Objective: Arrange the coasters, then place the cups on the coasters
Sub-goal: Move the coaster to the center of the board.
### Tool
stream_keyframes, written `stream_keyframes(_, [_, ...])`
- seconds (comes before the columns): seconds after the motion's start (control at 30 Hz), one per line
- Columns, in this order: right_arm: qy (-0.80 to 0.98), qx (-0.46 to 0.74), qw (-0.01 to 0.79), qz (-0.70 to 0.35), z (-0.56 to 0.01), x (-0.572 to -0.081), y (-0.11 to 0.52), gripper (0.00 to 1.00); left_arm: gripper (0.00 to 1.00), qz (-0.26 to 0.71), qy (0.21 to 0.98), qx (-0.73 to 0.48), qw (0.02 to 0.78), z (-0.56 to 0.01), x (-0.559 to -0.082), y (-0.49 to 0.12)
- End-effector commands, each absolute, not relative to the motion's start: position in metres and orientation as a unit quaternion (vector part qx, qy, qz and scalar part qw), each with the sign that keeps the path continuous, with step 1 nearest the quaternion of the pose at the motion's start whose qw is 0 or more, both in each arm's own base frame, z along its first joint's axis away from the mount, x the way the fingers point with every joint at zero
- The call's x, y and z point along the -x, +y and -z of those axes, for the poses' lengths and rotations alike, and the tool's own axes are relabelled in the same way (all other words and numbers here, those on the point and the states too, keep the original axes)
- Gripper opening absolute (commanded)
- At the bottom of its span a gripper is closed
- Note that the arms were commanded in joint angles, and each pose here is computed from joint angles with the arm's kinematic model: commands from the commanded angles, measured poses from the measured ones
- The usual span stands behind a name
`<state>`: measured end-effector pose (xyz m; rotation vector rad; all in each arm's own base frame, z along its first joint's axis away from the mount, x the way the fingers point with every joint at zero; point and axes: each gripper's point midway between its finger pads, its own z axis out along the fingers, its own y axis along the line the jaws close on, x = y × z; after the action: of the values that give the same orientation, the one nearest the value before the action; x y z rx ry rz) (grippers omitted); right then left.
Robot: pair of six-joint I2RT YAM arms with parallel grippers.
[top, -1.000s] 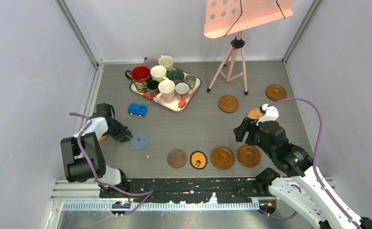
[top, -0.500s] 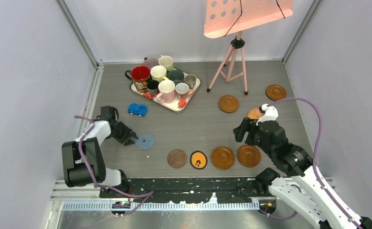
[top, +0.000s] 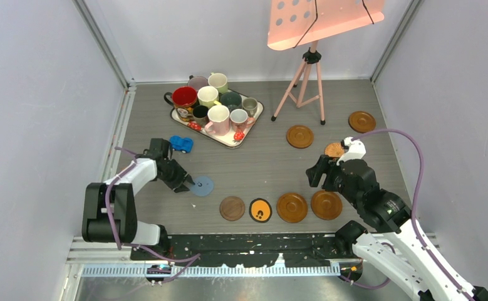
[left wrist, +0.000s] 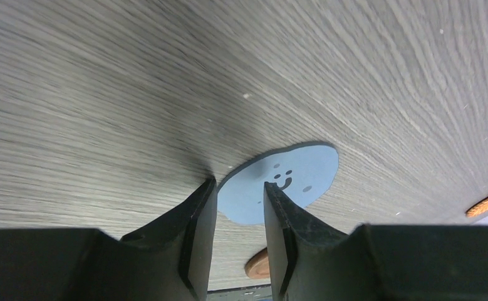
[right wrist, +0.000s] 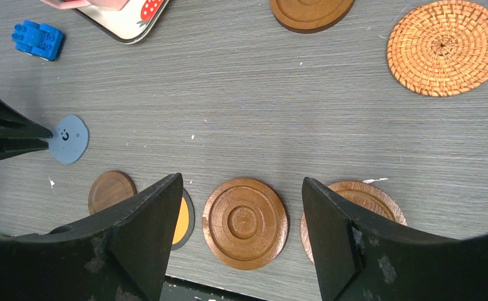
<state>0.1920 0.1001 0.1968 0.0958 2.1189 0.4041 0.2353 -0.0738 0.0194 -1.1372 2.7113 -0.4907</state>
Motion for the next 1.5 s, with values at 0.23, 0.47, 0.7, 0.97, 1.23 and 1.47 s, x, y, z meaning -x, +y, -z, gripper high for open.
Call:
stream_keyframes(0.23, [0.847, -0.045, 0.496, -0.185, -0.216, -0.194, 0.102, 0.77, 0.36, 0.190, 0.912, 0.348, 0.101, -0.028, -0.261, -0.122])
stream_keyframes(0.47, [0.847, -0.047, 0.498, -0.182, -0.214, -0.193, 0.100, 0.77, 0.37, 0.194, 0.922, 0.316, 0.113, -0.032, -0.282, -0.147])
stream_keyframes(0.7, [0.849, -0.047, 0.495, -0.178, -0.210, -0.193, 0.099, 0.77, 0.38, 0.201, 0.932, 0.283, 0.107, -0.031, -0.290, -0.174])
stream_keyframes(0.97, [0.851, -0.047, 0.493, -0.176, -0.208, -0.194, 0.100, 0.77, 0.38, 0.212, 0.942, 0.243, 0.098, -0.030, -0.291, -0.208])
stream_keyframes(1.23, [0.853, -0.047, 0.490, -0.176, -0.206, -0.194, 0.100, 0.77, 0.38, 0.222, 0.951, 0.196, 0.092, -0.032, -0.284, -0.241])
stream_keyframes(1.47, [0.854, -0.047, 0.485, -0.180, -0.204, -0.195, 0.103, 0.77, 0.39, 0.223, 0.954, 0.176, 0.097, -0.041, -0.273, -0.248])
